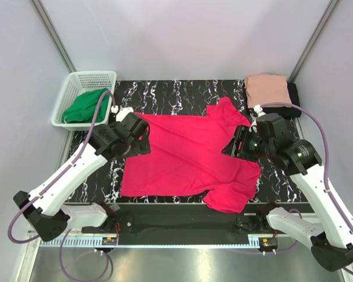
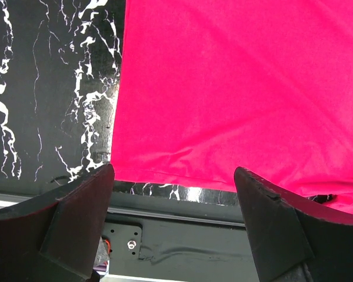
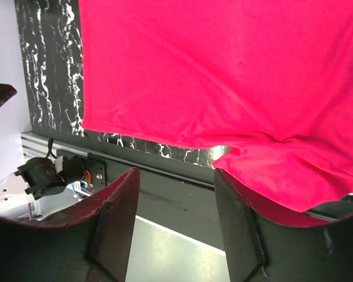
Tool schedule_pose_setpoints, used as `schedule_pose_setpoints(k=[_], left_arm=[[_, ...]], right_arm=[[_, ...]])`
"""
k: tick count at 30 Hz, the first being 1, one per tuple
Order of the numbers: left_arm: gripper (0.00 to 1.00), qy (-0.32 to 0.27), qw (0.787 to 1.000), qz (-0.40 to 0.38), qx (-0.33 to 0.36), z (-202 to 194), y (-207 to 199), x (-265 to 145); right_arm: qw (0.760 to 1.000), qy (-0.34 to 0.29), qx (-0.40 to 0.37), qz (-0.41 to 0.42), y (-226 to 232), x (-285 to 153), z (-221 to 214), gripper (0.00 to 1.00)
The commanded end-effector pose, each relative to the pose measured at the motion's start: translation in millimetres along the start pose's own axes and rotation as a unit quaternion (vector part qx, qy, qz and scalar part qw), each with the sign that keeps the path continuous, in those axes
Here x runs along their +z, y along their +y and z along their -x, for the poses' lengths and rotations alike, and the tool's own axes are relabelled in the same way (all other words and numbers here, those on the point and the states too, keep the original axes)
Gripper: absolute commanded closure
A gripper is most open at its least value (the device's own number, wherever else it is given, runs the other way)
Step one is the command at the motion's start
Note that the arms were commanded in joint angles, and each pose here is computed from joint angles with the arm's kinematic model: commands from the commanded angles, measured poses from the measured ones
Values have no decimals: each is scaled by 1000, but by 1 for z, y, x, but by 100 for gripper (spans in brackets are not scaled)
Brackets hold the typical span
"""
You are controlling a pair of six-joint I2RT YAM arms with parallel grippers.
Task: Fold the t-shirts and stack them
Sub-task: Fold the tshirt
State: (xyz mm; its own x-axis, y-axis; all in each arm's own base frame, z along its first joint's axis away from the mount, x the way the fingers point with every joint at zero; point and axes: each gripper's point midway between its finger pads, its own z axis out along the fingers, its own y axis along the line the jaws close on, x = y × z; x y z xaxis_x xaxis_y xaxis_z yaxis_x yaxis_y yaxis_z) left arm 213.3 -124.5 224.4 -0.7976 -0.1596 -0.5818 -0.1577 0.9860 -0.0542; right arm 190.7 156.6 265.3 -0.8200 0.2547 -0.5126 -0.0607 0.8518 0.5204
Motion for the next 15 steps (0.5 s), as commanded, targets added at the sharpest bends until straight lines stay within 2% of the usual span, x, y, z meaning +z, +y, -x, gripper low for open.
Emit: schedule_pose_setpoints(k=[1,6,9,10,11,14,15], left_arm=[[11,-6,1000,-14,-7,-1,0,-4],[10,-4,1000,-14,-5,-4,-1,0],[10,-12,1000,-14,-7,-2,1,-1],[10,-21,1000,-10,-10,1,3,-1],[9,-28,1000,-8,-13,4,4,-1],[7,-39,999,-9,-12,15,2,4],[6,-35,999,-6,-14,18,-1,11]], right_arm=[[1000,-24,-1,11,3,-4,6,39],[1000,9,10,-19,-10,10,-7,39],[999,2,13,-38,-18,9,-6,39],[998,-12,13,-67,-28,8,-2,38],[996,-26,0,-81,-32,5,6,36],[986,-52,-45,-150,-45,5,36,19],[983,-54,-58,-169,-48,6,46,20]])
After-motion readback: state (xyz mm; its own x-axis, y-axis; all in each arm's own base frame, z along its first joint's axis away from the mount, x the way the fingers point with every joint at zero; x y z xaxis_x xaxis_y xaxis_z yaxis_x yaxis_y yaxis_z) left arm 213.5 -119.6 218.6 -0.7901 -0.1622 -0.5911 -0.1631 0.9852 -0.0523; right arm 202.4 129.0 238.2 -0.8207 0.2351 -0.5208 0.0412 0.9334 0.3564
